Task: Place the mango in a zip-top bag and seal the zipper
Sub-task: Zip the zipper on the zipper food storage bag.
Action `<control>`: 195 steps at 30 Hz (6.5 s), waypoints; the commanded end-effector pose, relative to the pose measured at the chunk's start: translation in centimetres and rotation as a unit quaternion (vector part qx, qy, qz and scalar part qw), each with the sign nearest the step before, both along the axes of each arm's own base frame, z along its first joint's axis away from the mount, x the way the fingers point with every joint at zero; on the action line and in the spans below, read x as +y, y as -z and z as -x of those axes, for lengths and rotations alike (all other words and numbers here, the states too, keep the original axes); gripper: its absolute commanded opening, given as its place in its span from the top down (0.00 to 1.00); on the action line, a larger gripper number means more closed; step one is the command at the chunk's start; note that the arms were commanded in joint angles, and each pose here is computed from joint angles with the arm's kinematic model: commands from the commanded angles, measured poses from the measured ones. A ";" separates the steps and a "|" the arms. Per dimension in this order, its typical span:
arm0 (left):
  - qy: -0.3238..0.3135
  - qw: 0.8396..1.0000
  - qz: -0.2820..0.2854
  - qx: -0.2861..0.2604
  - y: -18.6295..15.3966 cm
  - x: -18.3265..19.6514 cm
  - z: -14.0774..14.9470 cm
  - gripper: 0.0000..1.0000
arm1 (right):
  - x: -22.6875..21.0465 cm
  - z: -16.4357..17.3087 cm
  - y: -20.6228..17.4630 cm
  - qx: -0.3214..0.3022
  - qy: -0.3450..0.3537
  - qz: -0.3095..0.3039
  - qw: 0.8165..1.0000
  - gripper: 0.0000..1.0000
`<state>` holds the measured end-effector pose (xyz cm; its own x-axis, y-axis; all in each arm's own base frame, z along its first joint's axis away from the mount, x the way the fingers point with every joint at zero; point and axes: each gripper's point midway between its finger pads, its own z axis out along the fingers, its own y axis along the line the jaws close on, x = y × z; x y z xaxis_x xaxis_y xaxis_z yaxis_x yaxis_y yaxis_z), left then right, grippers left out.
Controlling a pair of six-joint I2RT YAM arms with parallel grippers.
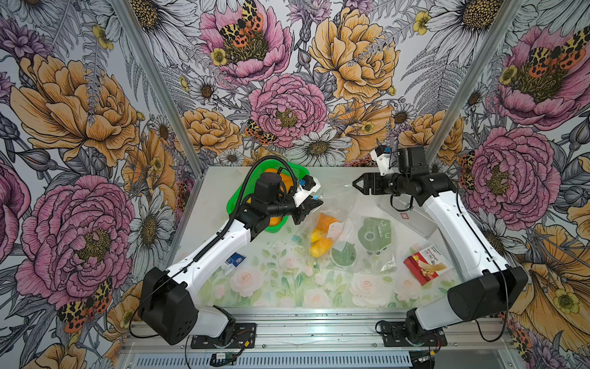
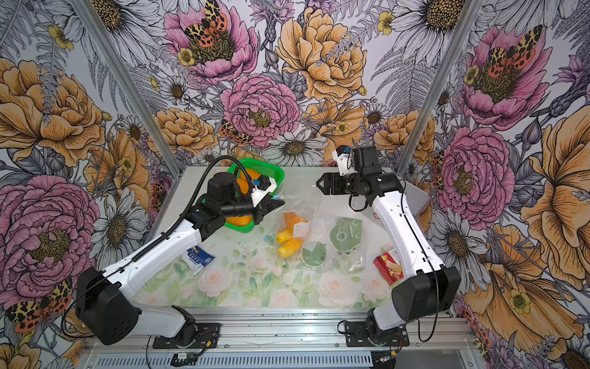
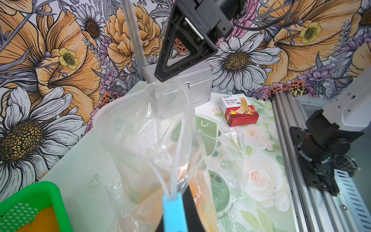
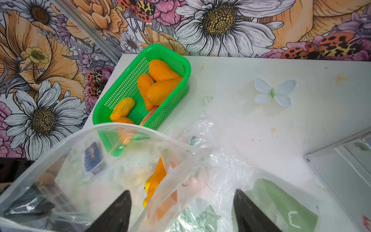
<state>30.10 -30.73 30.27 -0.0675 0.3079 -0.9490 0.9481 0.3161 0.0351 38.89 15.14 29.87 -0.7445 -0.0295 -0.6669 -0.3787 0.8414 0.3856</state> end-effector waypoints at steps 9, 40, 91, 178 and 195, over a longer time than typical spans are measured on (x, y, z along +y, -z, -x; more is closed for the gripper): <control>0.024 1.000 0.001 0.003 0.3 -0.4 1.8 1.00 | 4.2 -2.0 4.6 0.084 -0.078 -0.055 0.992 0.22; -0.040 0.999 -0.003 -0.023 0.7 3.0 -1.6 1.00 | -2.9 1.7 -1.2 0.000 0.154 0.041 0.987 1.00; 0.022 0.995 0.091 -0.046 -3.7 1.1 -1.6 1.00 | -2.5 6.2 -10.6 -0.161 0.107 0.055 0.980 0.50; 0.037 0.999 0.035 -0.013 -3.3 5.3 1.7 1.00 | 19.4 9.7 -6.6 -0.245 -0.430 0.048 0.868 0.89; -0.130 0.991 -0.012 -0.023 -1.7 8.9 -2.7 1.00 | 16.3 8.9 -4.9 -0.239 -0.388 0.132 0.880 1.00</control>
